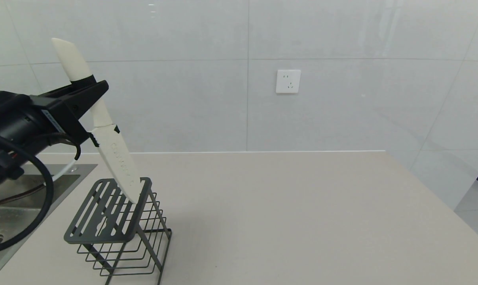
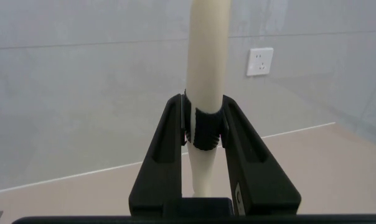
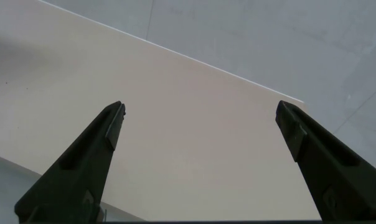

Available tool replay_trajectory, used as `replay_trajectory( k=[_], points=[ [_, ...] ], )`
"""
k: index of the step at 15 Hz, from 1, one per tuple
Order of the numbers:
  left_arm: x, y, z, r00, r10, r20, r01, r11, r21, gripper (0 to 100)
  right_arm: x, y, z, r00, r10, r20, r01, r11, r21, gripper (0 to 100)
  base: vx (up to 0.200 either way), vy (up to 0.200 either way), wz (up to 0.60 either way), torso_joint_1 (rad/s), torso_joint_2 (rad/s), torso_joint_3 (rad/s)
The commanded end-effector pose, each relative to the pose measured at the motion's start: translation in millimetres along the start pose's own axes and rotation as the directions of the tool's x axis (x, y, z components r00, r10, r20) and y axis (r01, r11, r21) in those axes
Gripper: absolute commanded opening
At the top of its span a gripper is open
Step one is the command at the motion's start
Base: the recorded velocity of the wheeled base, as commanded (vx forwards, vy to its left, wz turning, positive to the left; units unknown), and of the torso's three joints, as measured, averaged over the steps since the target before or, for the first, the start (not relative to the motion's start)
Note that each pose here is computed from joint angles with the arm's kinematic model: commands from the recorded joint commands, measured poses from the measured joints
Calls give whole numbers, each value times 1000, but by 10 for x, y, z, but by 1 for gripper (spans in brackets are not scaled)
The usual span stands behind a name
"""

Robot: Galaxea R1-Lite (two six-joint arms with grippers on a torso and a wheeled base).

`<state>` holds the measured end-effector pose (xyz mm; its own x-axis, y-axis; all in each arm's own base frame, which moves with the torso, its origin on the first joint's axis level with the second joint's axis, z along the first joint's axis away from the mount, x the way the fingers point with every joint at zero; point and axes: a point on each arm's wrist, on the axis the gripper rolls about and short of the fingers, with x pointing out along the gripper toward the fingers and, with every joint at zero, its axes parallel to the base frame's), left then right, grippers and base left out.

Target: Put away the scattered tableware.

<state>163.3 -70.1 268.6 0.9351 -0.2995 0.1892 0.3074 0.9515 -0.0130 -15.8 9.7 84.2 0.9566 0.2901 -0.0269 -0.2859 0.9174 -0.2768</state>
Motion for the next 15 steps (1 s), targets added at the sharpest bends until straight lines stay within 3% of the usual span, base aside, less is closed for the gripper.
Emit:
replay_trajectory(
  k=[1,15],
  points=[
    [-21,2,-45,1000,0,-15,0,1000,2,0,3,-1,1,1000,1,-3,-1,1000,1,100,0,0,0,0,0,0],
    [-77,27,-52,1000,11,-12,-11,1000,5,0,3,-2,4,1000,0,0,0,1000,-2,100,0,0,0,0,0,0]
  ],
)
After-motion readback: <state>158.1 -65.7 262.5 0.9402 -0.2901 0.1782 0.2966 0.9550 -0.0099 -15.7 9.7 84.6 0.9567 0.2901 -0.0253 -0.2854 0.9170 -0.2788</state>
